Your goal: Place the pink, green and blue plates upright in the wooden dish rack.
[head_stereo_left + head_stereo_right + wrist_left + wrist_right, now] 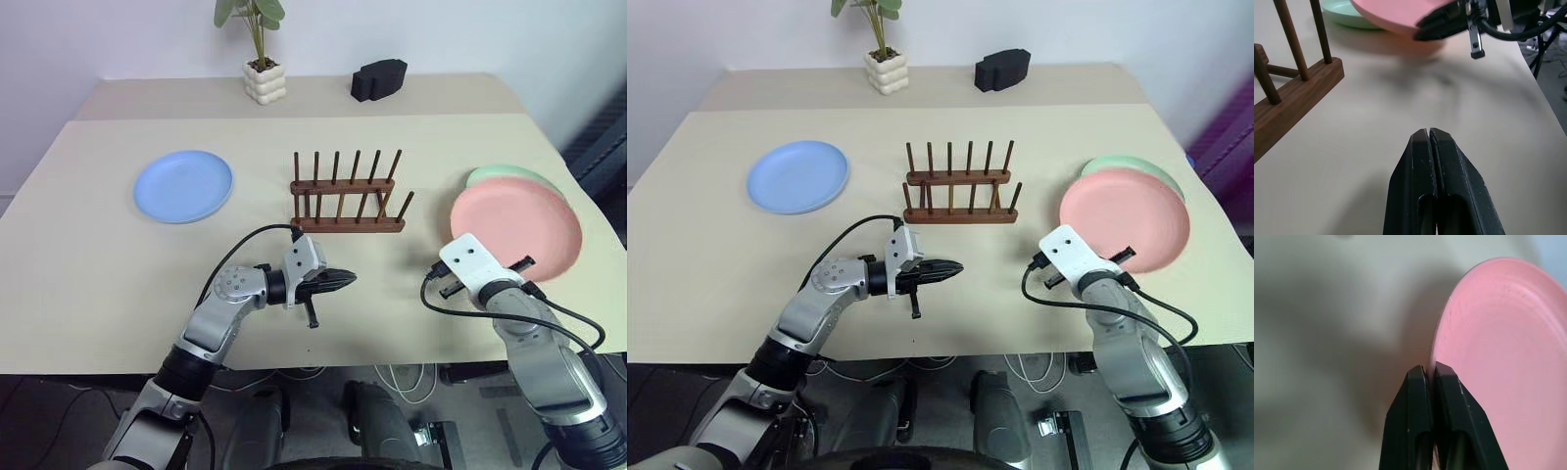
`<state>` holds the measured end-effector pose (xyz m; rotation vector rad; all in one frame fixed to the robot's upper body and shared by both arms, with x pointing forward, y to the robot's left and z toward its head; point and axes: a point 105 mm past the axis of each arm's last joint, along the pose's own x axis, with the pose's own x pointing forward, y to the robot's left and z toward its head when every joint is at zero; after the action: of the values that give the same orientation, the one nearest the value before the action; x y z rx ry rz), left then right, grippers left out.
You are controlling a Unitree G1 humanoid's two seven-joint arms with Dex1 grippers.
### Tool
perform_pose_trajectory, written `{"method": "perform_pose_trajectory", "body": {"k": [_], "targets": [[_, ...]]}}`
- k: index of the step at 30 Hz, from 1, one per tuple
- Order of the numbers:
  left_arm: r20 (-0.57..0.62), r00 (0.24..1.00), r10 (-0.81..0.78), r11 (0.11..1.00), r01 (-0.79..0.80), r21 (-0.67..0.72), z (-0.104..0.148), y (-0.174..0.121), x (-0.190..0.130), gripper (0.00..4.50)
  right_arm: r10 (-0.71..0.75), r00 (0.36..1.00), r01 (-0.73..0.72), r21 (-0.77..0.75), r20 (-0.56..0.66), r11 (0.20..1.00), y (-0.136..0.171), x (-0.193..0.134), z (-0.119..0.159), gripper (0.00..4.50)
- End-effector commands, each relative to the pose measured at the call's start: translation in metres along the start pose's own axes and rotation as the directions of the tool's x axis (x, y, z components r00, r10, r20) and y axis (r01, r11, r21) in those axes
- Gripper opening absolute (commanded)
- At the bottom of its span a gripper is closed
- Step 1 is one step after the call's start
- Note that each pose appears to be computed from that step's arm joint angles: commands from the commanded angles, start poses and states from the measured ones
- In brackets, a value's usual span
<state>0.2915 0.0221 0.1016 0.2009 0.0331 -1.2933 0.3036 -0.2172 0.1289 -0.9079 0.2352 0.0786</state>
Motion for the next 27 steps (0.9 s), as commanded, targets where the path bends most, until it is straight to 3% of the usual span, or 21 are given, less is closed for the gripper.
{"method": "perform_pose_trajectory", "body": {"k": [1, 3, 7, 10, 14, 19, 25, 27], "targets": [[0.043, 0.999, 0.015, 0.999, -0.017, 0.041, 0.011, 0.003, -0.001, 0.0, -0.109, 0.961, 0.15, -0.146, 0.255, 0.978, -0.034, -0.005, 0.05, 0.05], [0.047, 0.999, 0.024, 0.999, -0.026, 0.045, 0.011, 0.005, -0.001, 0.0, -0.111, 0.93, 0.183, -0.181, 0.351, 0.966, -0.047, -0.003, 0.066, 0.05], [0.049, 0.998, 0.044, 0.998, -0.046, 0.053, 0.011, 0.008, -0.002, 0.0, -0.13, 0.842, 0.201, -0.081, 0.524, 0.976, -0.077, 0.0, 0.097, 0.05], [0.049, 0.997, 0.061, 0.996, -0.064, 0.06, 0.012, 0.011, -0.003, 0.0, -0.077, 0.799, 0.074, 0.029, 0.597, 0.997, -0.092, 0.006, 0.113, 0.05], [0.051, 0.995, 0.087, 0.994, -0.091, 0.067, 0.013, 0.014, -0.006, 0.0, -0.078, 0.689, -0.091, 0.192, 0.721, 0.977, -0.11, 0.003, 0.141, 0.05], [0.056, 0.991, 0.121, 0.99, -0.125, 0.072, 0.013, 0.016, -0.01, 0.0, -0.117, 0.561, -0.342, 0.359, 0.819, 0.868, -0.122, -0.002, 0.161, 0.05], [0.059, 0.987, 0.152, 0.985, -0.156, 0.074, 0.014, 0.017, -0.015, 0.0, -0.06, 0.38, -0.682, 0.323, 0.923, 0.656, -0.108, -0.025, 0.182, 0.05], [0.059, 0.986, 0.157, 0.984, -0.161, 0.075, 0.014, 0.017, -0.017, 0.0, -0.054, 0.348, -0.749, 0.312, 0.936, 0.585, -0.104, -0.03, 0.183, 0.05]]}}
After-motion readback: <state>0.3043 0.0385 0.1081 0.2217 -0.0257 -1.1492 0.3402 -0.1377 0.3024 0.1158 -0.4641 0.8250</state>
